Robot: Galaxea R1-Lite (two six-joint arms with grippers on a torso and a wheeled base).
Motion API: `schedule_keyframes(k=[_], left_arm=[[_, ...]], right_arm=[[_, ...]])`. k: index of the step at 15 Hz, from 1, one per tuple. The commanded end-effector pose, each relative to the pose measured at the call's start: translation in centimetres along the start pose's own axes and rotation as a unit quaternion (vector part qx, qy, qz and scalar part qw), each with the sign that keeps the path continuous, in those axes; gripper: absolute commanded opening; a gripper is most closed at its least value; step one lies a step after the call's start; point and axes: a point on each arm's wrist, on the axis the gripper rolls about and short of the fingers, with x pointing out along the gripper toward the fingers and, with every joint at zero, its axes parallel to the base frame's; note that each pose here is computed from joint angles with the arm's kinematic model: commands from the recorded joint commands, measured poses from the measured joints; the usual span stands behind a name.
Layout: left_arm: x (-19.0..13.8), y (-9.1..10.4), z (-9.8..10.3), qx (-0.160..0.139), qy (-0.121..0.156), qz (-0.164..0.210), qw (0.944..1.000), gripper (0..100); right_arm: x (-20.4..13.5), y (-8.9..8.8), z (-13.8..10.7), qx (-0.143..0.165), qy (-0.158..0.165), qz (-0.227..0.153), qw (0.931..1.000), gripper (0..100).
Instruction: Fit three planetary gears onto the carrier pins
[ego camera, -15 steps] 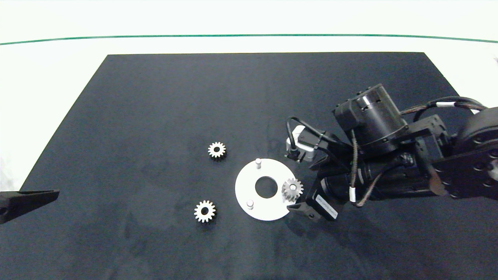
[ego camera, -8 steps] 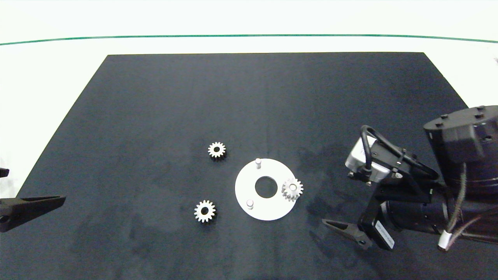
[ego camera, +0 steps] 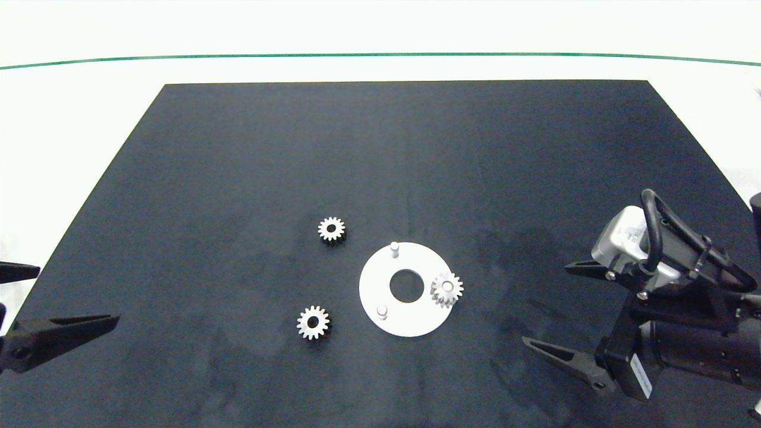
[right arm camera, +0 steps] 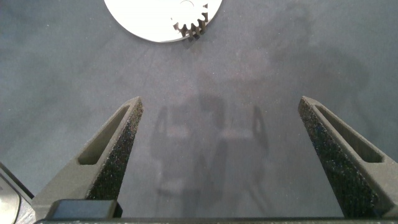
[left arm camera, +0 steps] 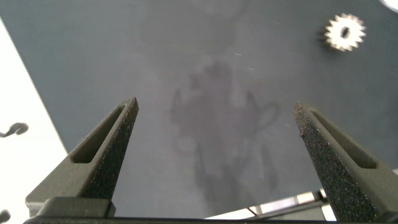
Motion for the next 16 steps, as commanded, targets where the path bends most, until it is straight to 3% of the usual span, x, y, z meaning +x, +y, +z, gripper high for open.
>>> schedule_keyframes(k=[1, 7, 8, 11, 16], left_arm=[[1.4, -1.1, 0.0, 0.018, 0.02, -0.047, 0.9985, 100], [4.6, -2.3, 0.6, 0.012, 0.063, -0.084, 0.9944, 100], [5.3, -2.7, 0.7, 0.011, 0.059, -0.09, 0.9942, 100], [8.0, -3.8, 0.3, 0.024, 0.069, -0.058, 0.9956, 100], [8.6, -4.5, 0.0, 0.025, 0.075, -0.061, 0.995, 100]], right_arm=[[-0.5, 0.0, 0.0, -0.002, -0.007, -0.002, 1.0, 100], [-0.9, 0.0, 0.0, -0.001, -0.013, -0.002, 0.9999, 100], [-0.9, 0.0, 0.0, -0.002, -0.012, -0.001, 0.9999, 100], [-1.0, 0.1, -0.1, -0.002, -0.013, -0.001, 0.9999, 100], [-1.3, 1.1, 0.0, -0.016, -0.022, 0.022, 0.9994, 100]])
